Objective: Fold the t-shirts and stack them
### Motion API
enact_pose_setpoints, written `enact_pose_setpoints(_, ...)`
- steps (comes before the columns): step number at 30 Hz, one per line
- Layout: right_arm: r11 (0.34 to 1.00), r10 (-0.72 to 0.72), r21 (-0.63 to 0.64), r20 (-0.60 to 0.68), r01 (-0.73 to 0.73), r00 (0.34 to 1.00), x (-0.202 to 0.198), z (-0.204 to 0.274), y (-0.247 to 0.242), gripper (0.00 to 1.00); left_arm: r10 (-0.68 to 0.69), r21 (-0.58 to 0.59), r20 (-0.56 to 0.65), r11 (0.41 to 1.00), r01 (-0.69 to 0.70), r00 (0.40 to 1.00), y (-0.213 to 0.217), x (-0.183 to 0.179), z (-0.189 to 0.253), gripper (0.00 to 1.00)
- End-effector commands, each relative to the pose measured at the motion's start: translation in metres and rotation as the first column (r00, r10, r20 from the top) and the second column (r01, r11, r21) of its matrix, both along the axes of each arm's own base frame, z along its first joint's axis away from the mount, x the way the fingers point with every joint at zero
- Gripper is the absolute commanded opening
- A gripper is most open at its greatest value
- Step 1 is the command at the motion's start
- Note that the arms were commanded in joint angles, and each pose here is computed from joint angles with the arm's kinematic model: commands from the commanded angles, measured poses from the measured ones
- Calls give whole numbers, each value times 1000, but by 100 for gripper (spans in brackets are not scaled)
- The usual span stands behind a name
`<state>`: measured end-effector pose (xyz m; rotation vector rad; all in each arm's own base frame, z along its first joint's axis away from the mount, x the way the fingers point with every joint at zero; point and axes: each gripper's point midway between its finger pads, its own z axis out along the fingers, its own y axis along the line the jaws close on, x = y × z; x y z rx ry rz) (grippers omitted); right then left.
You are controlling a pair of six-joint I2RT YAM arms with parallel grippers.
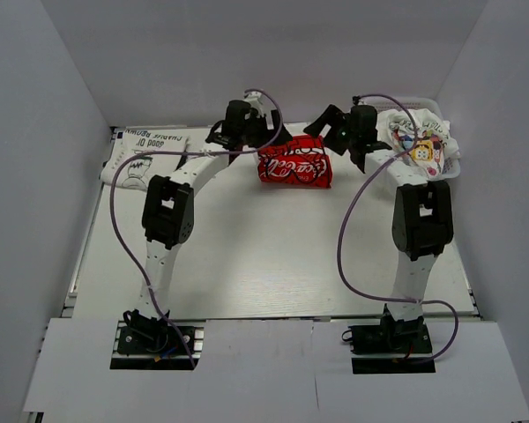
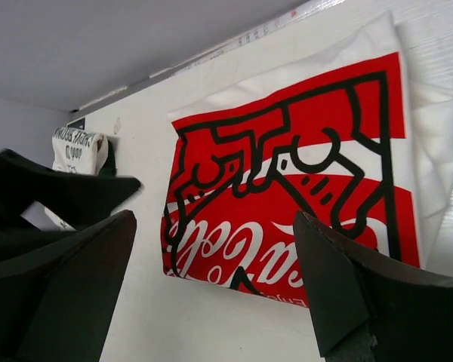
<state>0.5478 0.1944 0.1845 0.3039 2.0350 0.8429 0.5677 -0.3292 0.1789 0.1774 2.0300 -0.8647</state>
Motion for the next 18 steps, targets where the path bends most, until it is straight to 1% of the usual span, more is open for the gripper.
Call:
enact_pose_setpoints(1, 999, 16, 47, -83, -13, 996, -1, -41, 7, 90, -164, -41, -71, 986, 162, 984, -25, -41, -28, 100)
enact_pose_setpoints(2, 998, 13, 57, -111, -7, 994, -3, -49, 8, 90, -192, -49, -91, 981, 188, 977, -25, -50, -51, 100)
enact_pose_setpoints(4, 998, -9, 56, -211, 21, 977, -10, -84, 4, 90, -210, -72, -125, 977, 203, 970, -25, -62, -65, 100)
enact_pose_setpoints(5, 998, -18, 61, -260, 35, 965, -20, -102, 4, 90, -236, -78, -161, 971, 226, 958, -24, -75, -84, 100)
enact_pose_setpoints(6, 997, -29, 60, -314, 51, 949, -34, -123, 0, 90, -245, -90, -189, 969, 231, 951, -23, -83, -93, 100)
enact_pose_setpoints(7, 997, -20, 71, -296, 43, 955, -37, -123, 1, 90, -252, -95, -247, 967, 235, 936, -19, -97, -114, 100)
enact_pose_setpoints(8, 997, -23, 62, -342, 47, 940, -52, -141, -1, 90, -247, -96, -270, 969, 229, 931, -16, -105, -120, 100)
enact_pose_setpoints(9, 998, -26, 48, -382, 48, 924, -66, -157, -4, 90, -260, -106, -261, 965, 241, 930, -15, -111, -123, 100)
enact_pose_setpoints(10, 998, -25, 37, -402, 43, 915, -74, -164, -4, 90, -270, -121, -323, 962, 243, 907, -8, -135, -144, 100)
enact_pose_setpoints(11, 1000, -16, 14, -443, 25, 897, -96, -178, -6, 90, -279, -136, -305, 959, 248, 911, -6, -143, -135, 100)
enact_pose_setpoints(12, 1000, -14, 6, -457, 19, 889, -105, -182, -6, 90, -291, -146, -279, 955, 259, 915, -5, -148, -132, 100)
enact_pose_setpoints(13, 1000, -8, 5, -435, 11, 900, -109, -171, -6, 90, -278, -127, -325, 960, 249, 904, 1, -167, -147, 100)
enact_pose_setpoints(14, 1000, 9, -11, -456, -15, 890, -127, -181, -4, 90, -260, -114, -338, 965, 235, 904, 6, -173, -148, 100)
enact_pose_setpoints(15, 999, 9, -30, -462, -26, 887, -142, -182, -5, 90, -253, -81, -360, 967, 240, 898, 12, -190, -148, 100)
enact_pose_setpoints(16, 999, 14, -37, -465, -36, 885, -151, -182, -4, 90, -218, -38, -358, 975, 219, 908, 20, -192, -149, 100)
enact_pose_setpoints(17, 998, 23, -38, -478, -47, 878, -170, -182, -3, 90, -219, -18, -362, 974, 228, 906, 21, -202, -146, 100)
enact_pose_setpoints(18, 997, 39, -43, -477, -68, 878, -188, -179, -4, 90, -221, 9, -401, 969, 246, 889, 26, -225, -154, 100)
